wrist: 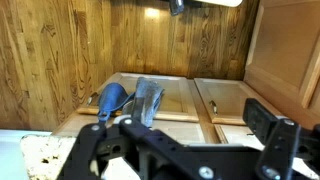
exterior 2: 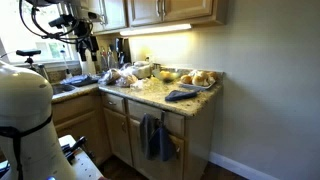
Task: Move the towel from the countertop to the hanger on the drawer
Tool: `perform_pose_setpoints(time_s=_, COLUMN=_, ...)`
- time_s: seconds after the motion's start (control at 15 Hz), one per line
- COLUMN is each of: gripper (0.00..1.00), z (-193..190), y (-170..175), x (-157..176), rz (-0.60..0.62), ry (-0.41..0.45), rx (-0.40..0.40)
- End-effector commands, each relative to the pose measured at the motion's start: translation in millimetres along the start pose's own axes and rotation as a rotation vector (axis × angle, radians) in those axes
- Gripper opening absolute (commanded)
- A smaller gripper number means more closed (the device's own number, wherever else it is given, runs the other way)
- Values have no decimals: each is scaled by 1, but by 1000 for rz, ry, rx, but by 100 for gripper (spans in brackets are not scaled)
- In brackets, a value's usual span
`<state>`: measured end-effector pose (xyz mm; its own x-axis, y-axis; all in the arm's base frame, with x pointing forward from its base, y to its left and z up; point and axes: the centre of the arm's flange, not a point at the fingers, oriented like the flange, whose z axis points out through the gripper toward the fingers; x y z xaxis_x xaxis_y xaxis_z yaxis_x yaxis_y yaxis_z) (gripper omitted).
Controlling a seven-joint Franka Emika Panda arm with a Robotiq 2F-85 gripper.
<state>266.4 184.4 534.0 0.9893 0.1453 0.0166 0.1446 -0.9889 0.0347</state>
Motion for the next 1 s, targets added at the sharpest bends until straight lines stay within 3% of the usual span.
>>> perform_pose_setpoints(time_s=0.0, gripper=100, z=0, y=0, x=0, rz=0, ry=0, rx=0)
perform_pose_setpoints(time_s=0.4, gripper=100, z=2, y=5, x=3, rz=-5, ry=-4, rx=14)
perform_pose_setpoints(time_s=0.93, gripper=100, z=54, y=77, x=55, rz=-74, ry=-19, rx=79)
